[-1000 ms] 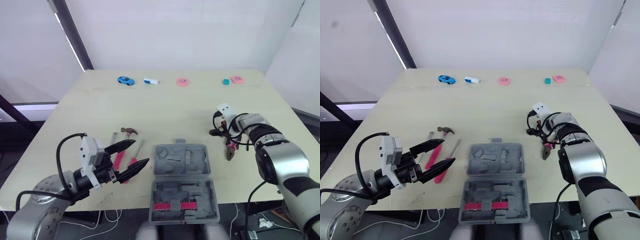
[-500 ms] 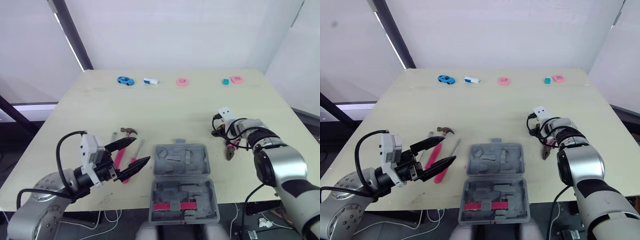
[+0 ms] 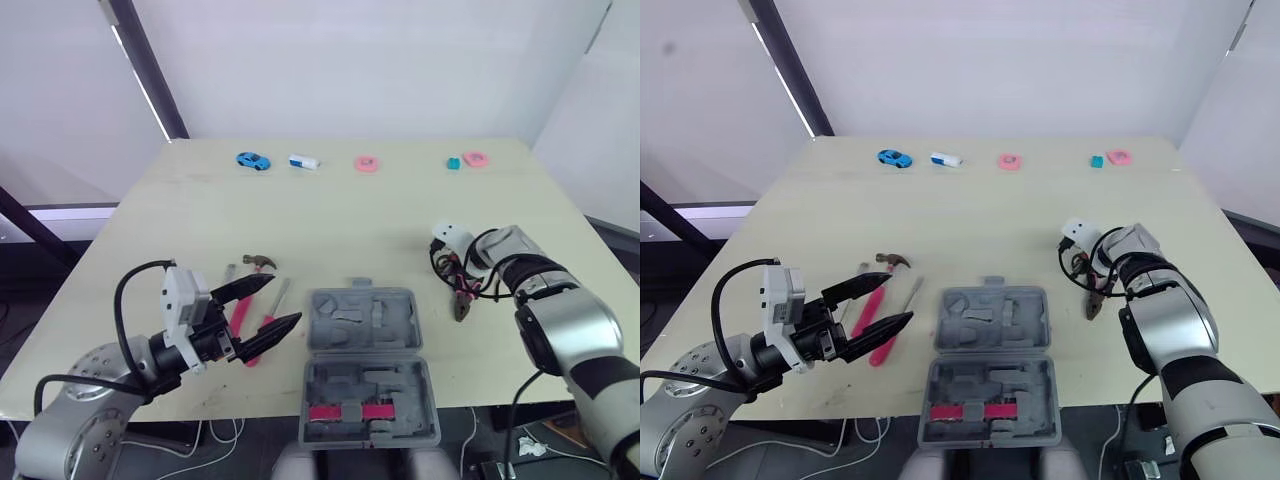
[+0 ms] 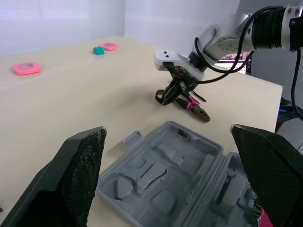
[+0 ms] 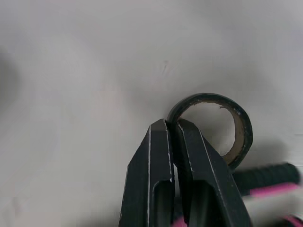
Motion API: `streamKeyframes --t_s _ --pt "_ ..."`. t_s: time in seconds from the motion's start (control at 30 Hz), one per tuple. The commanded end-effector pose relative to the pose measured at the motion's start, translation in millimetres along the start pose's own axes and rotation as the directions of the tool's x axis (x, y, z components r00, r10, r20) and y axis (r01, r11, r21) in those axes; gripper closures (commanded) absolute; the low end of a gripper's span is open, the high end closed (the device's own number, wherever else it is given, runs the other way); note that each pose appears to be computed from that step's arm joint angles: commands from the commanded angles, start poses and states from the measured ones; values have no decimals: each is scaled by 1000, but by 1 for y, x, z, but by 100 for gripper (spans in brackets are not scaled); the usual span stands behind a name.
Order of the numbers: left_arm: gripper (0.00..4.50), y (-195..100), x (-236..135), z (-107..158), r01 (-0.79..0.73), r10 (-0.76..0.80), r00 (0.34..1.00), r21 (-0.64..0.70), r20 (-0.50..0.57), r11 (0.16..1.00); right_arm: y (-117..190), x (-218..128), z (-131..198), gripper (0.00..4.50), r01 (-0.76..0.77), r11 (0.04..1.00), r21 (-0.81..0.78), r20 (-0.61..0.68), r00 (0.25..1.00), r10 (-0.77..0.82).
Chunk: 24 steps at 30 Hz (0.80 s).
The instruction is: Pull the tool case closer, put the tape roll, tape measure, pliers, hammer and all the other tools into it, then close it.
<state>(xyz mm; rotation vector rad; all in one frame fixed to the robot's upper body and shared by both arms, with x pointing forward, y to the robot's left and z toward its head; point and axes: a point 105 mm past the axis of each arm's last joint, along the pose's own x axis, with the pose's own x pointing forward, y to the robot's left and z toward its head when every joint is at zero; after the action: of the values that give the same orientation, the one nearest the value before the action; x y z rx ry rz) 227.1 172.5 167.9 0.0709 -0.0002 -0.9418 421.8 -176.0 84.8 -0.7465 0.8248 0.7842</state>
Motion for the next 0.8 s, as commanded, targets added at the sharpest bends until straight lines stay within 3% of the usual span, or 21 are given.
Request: streamKeyframes --t_s 0.03,0.4,0.7,0.8 --pt "0 -3 2 4 44 -44 999 17 4 999 -3 -23 18 441 -82 959 -270 -57 996 70" --pt "0 0 5 -1 78 -78 997 41 -10 996 19 -44 38 441 -263 749 -609 -107 962 252" --pt "0 0 -8 -9 85 -84 996 44 -33 995 42 -49 66 441 -334 633 -699 -140 931 337" --pt "0 3 -19 -10 74 -72 996 34 -52 997 60 -47 92 441 -341 581 -739 -146 923 355"
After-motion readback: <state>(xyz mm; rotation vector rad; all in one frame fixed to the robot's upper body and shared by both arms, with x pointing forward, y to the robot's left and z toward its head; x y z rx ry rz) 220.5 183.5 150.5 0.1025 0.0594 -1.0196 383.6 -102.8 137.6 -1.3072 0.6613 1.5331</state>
